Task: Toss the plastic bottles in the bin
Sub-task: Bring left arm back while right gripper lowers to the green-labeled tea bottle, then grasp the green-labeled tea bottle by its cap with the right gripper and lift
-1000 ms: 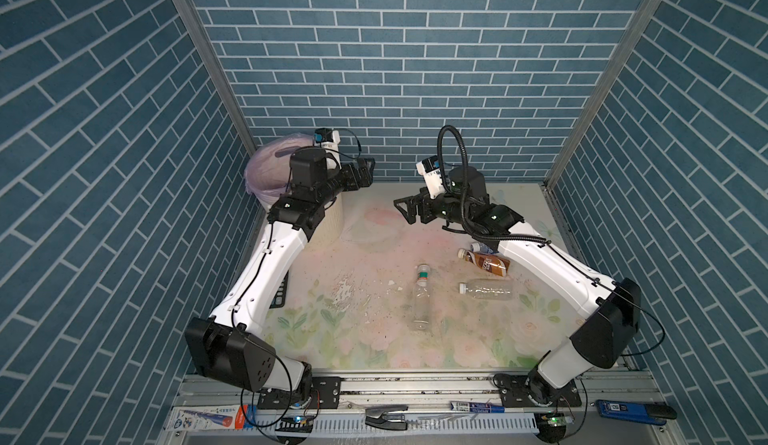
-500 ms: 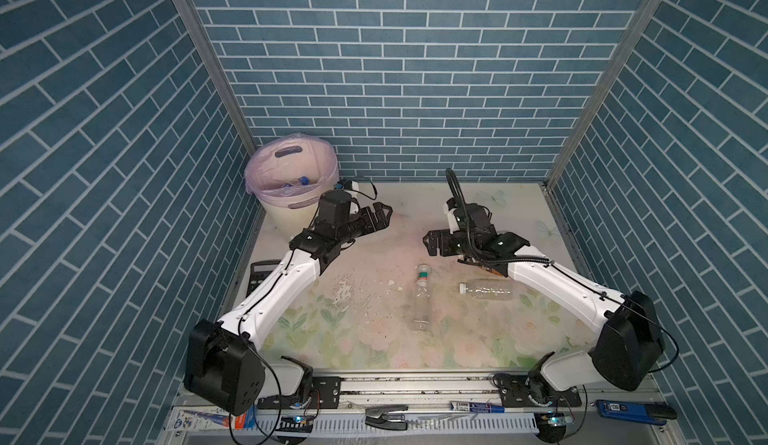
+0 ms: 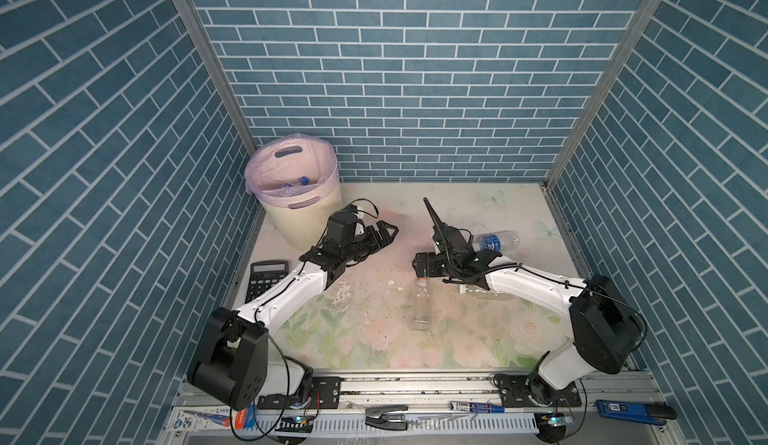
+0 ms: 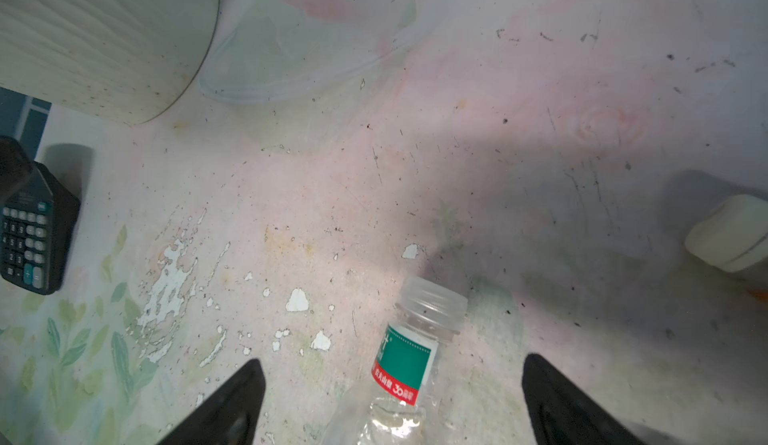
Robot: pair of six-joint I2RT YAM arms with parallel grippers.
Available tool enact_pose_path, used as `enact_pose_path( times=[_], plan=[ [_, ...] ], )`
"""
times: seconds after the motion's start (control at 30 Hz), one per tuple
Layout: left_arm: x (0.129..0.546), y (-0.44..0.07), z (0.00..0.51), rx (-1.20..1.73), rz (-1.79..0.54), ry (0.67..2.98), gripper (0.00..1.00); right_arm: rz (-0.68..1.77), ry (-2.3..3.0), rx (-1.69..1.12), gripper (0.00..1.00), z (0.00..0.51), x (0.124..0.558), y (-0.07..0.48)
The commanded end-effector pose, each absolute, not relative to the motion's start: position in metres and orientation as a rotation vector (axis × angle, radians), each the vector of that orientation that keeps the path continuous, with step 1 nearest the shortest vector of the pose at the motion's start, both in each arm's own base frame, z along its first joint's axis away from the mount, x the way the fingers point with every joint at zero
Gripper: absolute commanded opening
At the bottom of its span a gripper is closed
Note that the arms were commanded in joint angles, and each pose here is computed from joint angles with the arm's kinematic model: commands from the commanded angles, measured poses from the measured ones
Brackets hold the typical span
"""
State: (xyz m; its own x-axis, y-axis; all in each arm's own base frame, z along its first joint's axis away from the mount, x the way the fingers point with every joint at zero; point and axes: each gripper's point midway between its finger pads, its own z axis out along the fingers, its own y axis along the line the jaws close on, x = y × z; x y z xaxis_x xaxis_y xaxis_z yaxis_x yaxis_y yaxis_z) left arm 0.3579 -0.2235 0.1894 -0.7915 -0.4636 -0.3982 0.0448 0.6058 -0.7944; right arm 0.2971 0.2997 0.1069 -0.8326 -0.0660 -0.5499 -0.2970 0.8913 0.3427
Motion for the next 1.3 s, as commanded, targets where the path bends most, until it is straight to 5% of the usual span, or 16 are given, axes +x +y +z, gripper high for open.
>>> enact_pose_path(
  times=[0.0,0.8,1.27],
  plan=[
    [0.356,-0.232,0.181,-0.384,-1.225,2.255,0.99,0.585,2.545,-0.210,0.91,0.088,0.295,0.302],
    [0.360,-0.238,0.149,-0.535,-1.341,2.329,0.99,0.550,2.639,-0.203,0.74,0.030,0.292,0.308],
    [0.362,-0.236,0.147,-0.552,-1.350,2.331,0.99,0.546,2.602,-0.234,0.31,0.036,0.306,0.318]
  ],
)
